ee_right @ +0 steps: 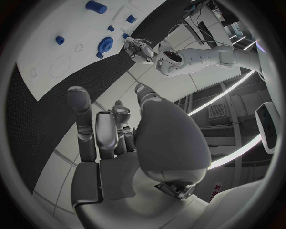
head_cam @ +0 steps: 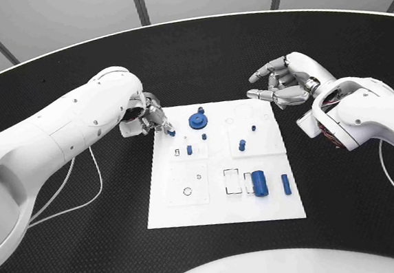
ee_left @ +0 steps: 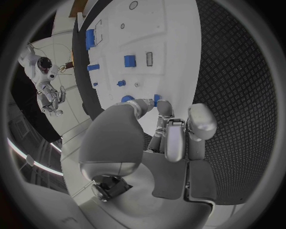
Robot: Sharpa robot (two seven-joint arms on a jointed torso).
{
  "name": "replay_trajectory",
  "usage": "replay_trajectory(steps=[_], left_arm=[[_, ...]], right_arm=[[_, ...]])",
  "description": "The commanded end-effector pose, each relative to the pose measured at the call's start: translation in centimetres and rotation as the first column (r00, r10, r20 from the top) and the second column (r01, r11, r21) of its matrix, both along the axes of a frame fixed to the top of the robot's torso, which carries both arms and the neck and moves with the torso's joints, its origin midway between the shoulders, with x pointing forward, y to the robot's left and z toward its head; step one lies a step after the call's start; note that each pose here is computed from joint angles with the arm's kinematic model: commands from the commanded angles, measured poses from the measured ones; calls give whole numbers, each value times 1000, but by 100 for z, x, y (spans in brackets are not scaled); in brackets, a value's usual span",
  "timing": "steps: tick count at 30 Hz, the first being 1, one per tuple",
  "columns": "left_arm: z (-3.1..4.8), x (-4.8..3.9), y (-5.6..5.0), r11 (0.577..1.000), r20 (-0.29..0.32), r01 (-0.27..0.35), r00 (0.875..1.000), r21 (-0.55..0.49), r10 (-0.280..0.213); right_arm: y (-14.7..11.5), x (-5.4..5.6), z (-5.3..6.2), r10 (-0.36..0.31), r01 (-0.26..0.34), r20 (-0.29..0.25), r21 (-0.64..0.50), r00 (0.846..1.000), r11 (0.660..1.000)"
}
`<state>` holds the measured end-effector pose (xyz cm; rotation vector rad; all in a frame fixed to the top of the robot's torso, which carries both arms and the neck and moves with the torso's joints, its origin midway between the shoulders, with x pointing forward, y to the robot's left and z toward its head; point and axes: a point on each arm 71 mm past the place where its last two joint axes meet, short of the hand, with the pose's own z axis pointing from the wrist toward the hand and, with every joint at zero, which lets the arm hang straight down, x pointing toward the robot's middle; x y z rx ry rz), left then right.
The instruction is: Assemble the parts on the task board
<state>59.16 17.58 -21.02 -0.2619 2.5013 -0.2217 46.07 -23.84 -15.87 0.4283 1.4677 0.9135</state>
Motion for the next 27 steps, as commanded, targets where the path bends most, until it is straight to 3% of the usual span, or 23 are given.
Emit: replay_trajectory(steps=[1,14,27], left_arm=[[-1,-1,2,1000,-2,-1,1000,-4,1],[-1,-23,37,987,-42,-77,997,-143,72],[14,-174,158,960,-95,-120,991,-253,98]], right_arm=[[2,1,0,0,0,0,0,1000,1000],[1,6,-2,0,0,1,0,1000,1000],[-32,15,-5,-7,7,2,-4,1000,1000]])
